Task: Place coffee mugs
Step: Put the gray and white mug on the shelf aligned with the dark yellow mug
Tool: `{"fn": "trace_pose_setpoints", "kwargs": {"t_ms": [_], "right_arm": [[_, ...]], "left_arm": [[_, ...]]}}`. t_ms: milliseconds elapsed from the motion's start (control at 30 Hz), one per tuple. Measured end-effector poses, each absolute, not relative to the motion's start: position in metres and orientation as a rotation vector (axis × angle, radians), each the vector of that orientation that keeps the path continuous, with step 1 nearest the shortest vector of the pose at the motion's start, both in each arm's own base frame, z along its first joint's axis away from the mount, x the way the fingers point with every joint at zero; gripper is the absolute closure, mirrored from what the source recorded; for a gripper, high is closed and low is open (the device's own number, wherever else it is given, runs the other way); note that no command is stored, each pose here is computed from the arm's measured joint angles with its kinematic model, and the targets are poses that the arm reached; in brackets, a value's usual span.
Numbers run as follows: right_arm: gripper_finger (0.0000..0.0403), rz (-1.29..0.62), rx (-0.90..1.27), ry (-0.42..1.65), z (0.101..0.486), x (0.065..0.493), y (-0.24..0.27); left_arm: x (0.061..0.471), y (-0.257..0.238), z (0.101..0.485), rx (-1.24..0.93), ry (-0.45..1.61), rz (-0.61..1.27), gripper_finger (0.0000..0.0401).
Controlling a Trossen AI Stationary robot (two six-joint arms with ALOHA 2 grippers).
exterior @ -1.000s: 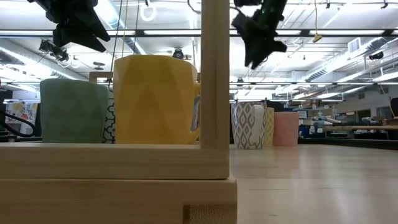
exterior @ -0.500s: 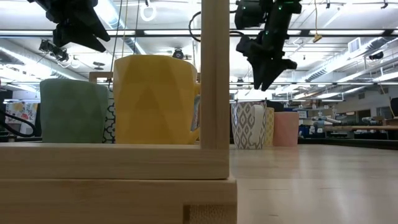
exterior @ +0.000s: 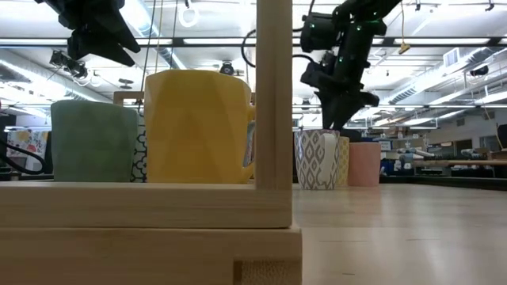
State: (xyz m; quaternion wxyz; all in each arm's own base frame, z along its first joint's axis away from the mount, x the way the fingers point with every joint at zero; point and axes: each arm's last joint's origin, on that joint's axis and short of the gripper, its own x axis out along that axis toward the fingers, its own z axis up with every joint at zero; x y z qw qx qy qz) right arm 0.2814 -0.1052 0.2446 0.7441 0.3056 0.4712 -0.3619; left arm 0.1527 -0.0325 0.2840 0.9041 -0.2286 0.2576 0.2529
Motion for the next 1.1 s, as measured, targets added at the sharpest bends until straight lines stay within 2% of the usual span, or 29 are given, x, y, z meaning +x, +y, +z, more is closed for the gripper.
{"fn": "trace_pose_setpoints", "kwargs": {"t_ms": [333,1100], "right_arm": [[0.0270,-0.822,0.709,1.032,0.226,0.277,-0.103],[0.0270,-0.800,0.716,0.976,0.227,0.282,-0.104]], "left_arm": [[0.153,-0.032,0.284,-0.471,0.533,0.522,0.0219],[0.153,-0.032,0.284,-0.469,0.533,0.522,0.0219]]}}
